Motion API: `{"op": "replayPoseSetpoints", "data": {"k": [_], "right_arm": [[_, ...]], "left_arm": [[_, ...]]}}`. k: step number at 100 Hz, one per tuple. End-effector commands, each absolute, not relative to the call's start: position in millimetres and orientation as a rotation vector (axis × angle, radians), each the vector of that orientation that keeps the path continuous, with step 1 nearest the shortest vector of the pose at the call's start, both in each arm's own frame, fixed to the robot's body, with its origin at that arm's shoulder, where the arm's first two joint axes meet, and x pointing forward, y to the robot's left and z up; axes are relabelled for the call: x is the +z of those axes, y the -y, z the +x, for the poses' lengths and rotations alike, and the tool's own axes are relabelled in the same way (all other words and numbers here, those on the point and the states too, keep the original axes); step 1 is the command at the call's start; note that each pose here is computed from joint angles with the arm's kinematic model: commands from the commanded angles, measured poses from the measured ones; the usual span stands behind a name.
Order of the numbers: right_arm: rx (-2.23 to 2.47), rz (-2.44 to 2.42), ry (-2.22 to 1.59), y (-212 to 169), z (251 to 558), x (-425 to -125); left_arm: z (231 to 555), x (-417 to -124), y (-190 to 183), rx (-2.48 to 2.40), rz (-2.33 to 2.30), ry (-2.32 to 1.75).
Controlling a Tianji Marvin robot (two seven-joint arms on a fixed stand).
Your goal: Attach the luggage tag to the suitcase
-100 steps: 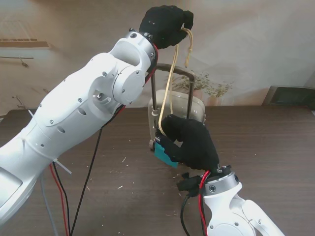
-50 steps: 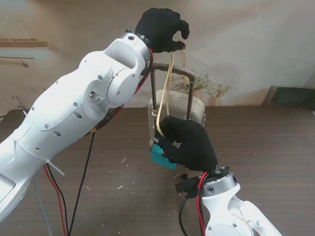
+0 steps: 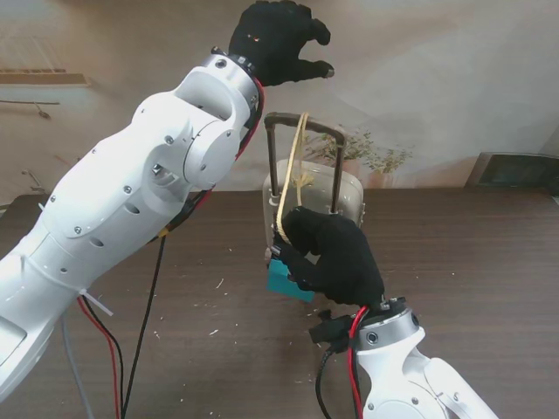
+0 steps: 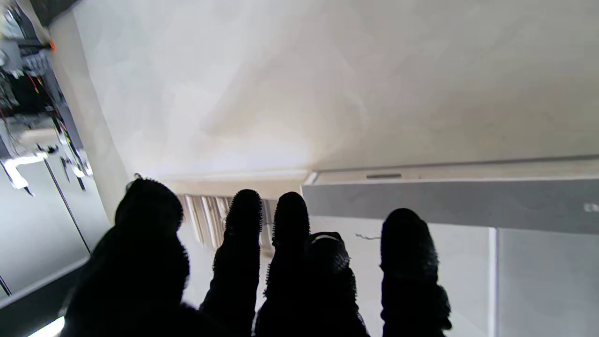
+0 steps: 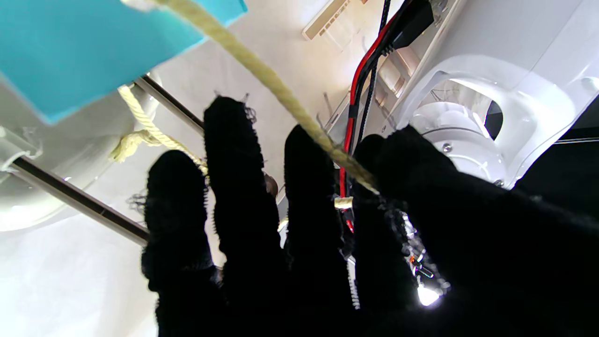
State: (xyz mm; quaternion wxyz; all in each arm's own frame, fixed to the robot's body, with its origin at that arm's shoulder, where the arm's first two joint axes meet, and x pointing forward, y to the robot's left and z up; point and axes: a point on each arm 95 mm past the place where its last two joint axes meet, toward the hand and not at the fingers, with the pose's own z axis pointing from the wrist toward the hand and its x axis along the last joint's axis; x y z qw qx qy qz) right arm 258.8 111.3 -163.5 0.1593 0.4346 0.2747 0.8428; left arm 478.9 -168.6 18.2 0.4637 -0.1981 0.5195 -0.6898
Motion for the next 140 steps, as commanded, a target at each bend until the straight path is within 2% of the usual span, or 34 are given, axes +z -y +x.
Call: {"op": "replayPoseSetpoints", "data": {"k": [1, 22, 40, 82, 111, 140], "right_arm": [[2.402, 1.253, -0.795, -112, 259, -164], [2.393, 1.264, -0.773, -111, 263, -162], [2.389, 1.282, -0.776, -113, 267, -160], [2.411, 1.316, -0.775, -121, 275, -155], [2.415, 1.322, -0.763, -121, 277, -151], [2.414, 1.313, -0.744, -120, 277, -150]], "left_arm": [[468, 27, 165, -1.717, -0.487, -1.231], [431, 27, 130, -1.814, -0.54, -1.087], [399, 10, 100, -1.938, -0.667, -1.016], [337, -75, 67, -1.987, -0.917, -1.004], [309, -138, 65, -2.004, -1.102, -0.966], [297, -176, 67, -2.045, -1.303, -0.857]]}}
